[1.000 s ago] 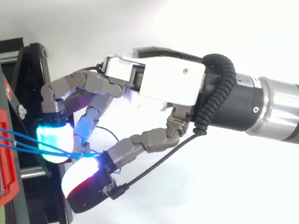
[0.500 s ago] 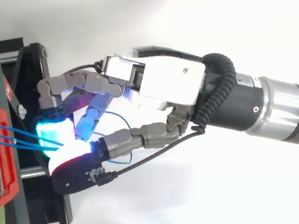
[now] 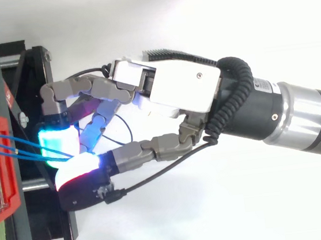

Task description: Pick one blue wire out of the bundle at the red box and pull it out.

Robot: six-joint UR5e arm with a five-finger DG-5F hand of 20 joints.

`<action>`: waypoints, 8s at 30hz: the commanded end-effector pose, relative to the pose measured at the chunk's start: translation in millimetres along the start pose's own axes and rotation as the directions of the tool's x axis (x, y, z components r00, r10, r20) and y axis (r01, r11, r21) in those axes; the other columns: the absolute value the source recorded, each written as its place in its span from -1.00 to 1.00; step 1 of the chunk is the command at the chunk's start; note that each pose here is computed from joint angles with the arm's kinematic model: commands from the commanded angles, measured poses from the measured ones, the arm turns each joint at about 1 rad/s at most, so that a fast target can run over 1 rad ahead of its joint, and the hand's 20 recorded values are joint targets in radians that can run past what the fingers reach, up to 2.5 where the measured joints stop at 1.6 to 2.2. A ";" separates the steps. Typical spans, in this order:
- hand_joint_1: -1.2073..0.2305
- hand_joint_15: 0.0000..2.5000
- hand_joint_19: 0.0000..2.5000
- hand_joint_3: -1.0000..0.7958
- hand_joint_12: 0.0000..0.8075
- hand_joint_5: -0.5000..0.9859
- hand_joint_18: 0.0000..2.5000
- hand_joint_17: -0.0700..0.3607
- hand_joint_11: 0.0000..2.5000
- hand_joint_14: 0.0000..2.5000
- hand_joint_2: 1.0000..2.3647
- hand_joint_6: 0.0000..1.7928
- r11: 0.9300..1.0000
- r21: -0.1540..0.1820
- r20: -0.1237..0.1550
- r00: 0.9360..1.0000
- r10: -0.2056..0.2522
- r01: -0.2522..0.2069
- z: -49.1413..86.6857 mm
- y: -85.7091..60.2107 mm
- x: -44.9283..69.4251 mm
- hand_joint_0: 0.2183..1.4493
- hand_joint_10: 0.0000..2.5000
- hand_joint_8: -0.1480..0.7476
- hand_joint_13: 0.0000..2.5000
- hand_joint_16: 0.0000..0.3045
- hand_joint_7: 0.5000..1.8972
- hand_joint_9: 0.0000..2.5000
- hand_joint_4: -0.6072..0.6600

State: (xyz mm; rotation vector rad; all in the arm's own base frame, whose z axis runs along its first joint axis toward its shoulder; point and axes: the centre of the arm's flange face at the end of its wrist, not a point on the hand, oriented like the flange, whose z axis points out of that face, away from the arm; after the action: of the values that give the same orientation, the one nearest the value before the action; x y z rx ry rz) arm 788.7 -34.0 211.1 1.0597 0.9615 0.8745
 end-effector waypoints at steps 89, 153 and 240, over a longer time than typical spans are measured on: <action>-0.46 -0.75 -0.63 0.01 -0.17 -0.45 -0.69 -0.15 -0.44 -0.99 -0.96 -0.36 1.000 -0.001 -0.002 1.000 0.000 0.000 -0.1 1.0 0.2 -0.38 -0.98 -0.17 -0.65 -0.67 0.40 -0.30 0.59; -0.18 -0.72 -0.55 -0.41 -0.26 -0.37 -0.66 -0.19 -0.55 -0.99 -1.00 -0.30 1.000 -0.001 -0.005 1.000 -0.001 0.001 0.7 -0.8 -2.1 -0.44 -0.98 -0.29 -0.56 -0.69 0.36 -0.15 0.14; -0.62 -0.68 -0.60 -0.26 -0.21 -0.57 -0.64 -0.18 -0.24 -0.99 -0.98 0.01 1.000 -0.001 -0.005 1.000 0.000 0.000 0.7 -0.8 -2.1 -0.22 -0.98 -0.17 -0.55 -0.69 -0.03 -0.19 0.06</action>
State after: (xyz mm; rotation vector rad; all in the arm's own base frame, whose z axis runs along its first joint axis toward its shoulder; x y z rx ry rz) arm 788.7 -36.4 211.4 1.0561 0.9648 0.8778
